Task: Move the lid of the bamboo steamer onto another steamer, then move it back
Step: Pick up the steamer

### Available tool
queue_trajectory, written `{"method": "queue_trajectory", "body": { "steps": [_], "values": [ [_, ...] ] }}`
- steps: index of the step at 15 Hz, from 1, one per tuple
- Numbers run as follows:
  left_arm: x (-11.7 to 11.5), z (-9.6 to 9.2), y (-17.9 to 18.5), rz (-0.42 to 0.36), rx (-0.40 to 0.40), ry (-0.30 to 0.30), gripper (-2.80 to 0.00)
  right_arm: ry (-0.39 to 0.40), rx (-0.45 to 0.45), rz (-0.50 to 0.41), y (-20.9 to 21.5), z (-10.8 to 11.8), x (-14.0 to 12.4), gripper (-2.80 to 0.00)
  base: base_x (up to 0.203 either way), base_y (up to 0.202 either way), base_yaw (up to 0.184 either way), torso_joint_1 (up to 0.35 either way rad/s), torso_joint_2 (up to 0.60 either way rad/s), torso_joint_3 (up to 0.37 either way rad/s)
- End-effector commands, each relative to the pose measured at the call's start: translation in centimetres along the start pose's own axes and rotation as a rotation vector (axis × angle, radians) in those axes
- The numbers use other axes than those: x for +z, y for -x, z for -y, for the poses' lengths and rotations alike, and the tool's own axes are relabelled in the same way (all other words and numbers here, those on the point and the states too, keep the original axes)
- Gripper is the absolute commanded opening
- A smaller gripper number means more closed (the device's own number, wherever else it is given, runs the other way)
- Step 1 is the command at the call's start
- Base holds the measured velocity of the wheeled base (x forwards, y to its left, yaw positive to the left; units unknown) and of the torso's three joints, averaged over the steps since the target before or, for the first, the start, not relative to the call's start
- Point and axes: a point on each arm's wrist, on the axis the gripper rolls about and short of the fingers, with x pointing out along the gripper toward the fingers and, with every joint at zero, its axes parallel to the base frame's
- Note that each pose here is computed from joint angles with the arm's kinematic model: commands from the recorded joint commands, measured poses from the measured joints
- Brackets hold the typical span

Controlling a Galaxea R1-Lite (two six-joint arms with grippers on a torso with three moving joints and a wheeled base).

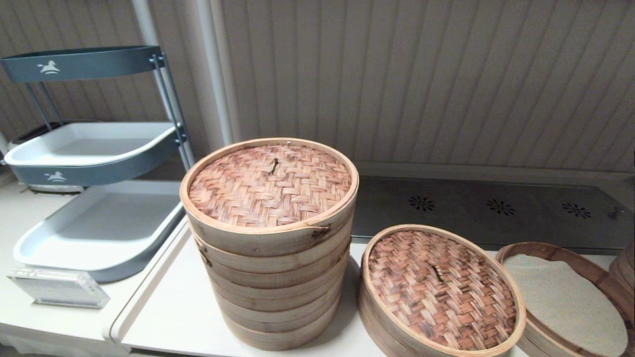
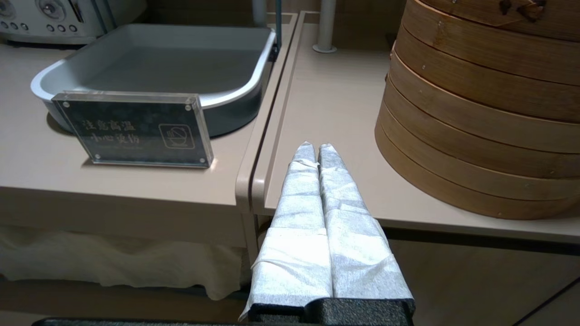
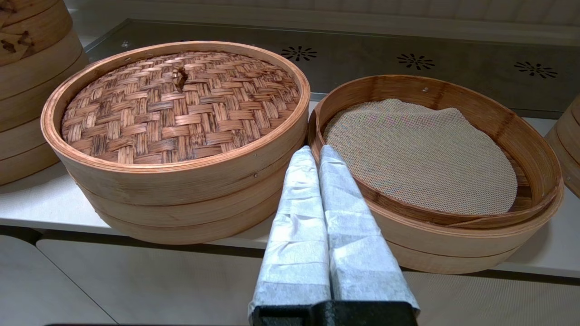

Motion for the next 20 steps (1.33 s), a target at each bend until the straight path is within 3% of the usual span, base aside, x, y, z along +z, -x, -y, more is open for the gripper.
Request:
{"method": "queue_trajectory", "body": {
  "steps": [1, 20],
  "values": [
    [-0.07, 0.00, -0.03, -0.003, 0.000, 0.001, -2.80, 0.000, 0.002, -0.002, -0.01, 0.00, 0.00, -2.80, 0.000, 0.000, 0.000, 0.000, 0.00, 0.000],
    [-0.08, 0.00, -0.03, -0.004, 0.000, 0.000, -2.80, 0.016, 0.004, 0.005, 0.00, -0.01, 0.10, -2.80, 0.000, 0.000, 0.000, 0.000, 0.00, 0.000]
  ]
}}
